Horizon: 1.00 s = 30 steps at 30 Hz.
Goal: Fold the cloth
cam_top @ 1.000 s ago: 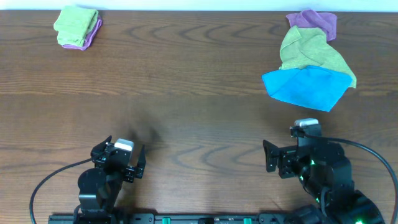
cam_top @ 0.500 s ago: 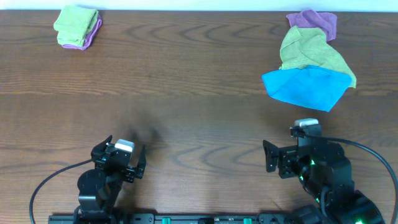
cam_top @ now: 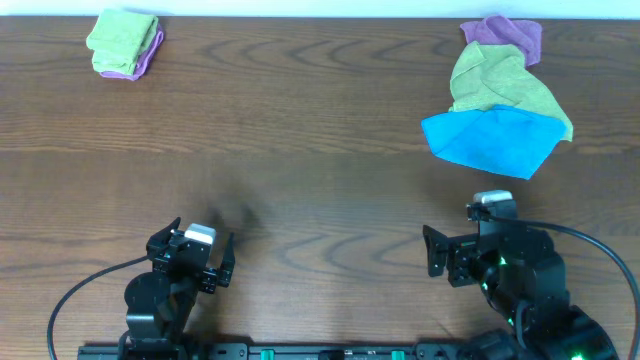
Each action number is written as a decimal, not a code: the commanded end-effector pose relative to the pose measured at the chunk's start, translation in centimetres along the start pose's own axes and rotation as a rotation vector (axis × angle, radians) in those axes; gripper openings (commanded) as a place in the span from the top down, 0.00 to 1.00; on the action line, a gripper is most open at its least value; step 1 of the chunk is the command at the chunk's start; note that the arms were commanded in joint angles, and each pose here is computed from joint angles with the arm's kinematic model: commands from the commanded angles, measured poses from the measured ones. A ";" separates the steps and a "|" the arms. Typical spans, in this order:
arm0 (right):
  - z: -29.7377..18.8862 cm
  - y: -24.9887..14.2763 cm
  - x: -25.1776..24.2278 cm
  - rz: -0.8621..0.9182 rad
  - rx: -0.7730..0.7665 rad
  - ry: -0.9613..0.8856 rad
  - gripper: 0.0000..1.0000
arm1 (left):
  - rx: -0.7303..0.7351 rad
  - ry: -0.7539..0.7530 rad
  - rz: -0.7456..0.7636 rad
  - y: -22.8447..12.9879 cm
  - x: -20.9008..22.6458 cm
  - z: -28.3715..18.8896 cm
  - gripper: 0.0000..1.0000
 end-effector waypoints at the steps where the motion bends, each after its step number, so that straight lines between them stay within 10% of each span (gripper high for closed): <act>1: -0.1 -0.6 -0.5 -0.028 0.015 -0.032 0.01 | 0.003 -0.025 0.003 -0.5 -0.4 0.3 0.05; 11: -2.9 -1.4 -3.6 -0.336 -0.131 -0.187 0.01 | 0.003 -0.025 0.003 -0.5 -0.4 0.3 0.05; 30: 3.2 -8.1 -6.9 -0.223 -0.165 -0.275 0.01 | 0.003 -0.025 0.003 -0.5 -0.4 0.3 0.05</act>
Point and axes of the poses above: each gripper's point midway between its finger pads, its own z axis out along the fingers, its own x axis along the line the jaws close on, y = z × x, the point moved 4 cm from there along -z, back along the fingers, and after that the axes turned 1 degree about z, right-handed, at the moved point
